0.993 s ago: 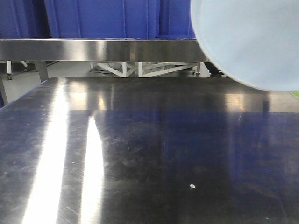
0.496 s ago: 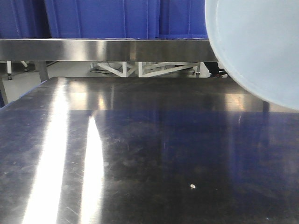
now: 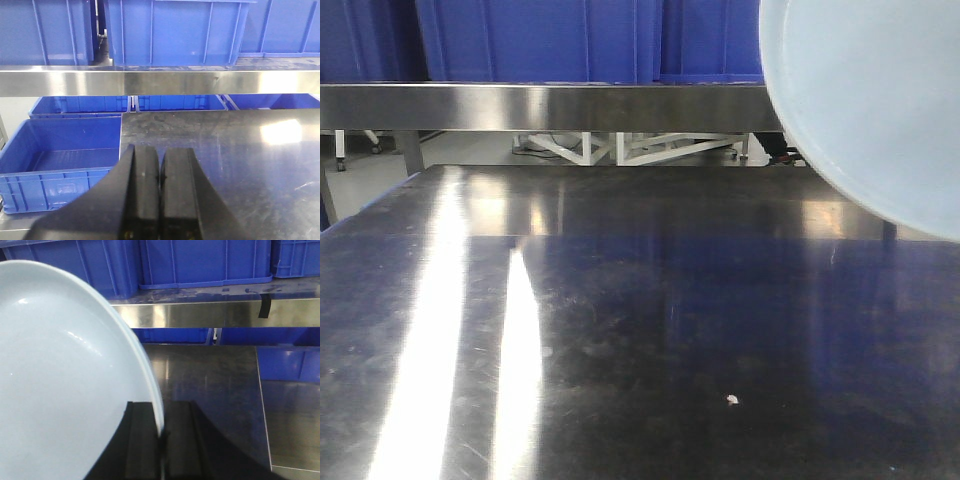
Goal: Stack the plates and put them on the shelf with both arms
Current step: 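Drive the base across the room holding the stack in the right gripper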
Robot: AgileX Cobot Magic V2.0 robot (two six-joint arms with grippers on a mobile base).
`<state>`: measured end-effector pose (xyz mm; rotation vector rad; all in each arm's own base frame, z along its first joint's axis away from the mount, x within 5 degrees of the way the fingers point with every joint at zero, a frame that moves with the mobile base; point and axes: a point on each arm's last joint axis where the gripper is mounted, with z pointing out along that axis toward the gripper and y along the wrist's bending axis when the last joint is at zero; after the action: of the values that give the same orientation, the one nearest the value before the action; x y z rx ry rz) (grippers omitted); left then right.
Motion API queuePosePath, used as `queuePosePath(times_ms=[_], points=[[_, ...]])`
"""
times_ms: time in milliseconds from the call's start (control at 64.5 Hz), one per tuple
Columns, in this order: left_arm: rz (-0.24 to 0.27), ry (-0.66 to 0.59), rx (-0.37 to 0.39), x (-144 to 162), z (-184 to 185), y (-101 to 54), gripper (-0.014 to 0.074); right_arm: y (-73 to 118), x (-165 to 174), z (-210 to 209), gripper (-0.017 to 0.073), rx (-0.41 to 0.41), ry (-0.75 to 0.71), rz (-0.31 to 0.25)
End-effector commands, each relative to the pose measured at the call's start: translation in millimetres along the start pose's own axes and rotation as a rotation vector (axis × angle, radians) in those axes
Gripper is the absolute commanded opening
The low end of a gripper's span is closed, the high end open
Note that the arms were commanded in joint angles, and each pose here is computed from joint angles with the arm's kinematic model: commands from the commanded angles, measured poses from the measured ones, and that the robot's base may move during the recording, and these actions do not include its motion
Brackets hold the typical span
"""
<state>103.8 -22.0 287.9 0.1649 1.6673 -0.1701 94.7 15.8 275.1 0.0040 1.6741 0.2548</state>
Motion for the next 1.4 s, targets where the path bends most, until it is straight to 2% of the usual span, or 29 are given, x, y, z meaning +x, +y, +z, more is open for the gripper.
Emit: queuePosePath(times_ms=[0,1380], points=[[-0.013,-0.11,-0.019,-17.1,-1.2,1.7,0.0082,1.6,-20.2,-2.2,0.0056,-0.003,-0.135,-0.003],[-0.013,-0.11,-0.019,-17.1,-1.2,1.7,0.0082,1.6,-20.1,-2.2,0.0056,-0.003,-0.134,-0.003]])
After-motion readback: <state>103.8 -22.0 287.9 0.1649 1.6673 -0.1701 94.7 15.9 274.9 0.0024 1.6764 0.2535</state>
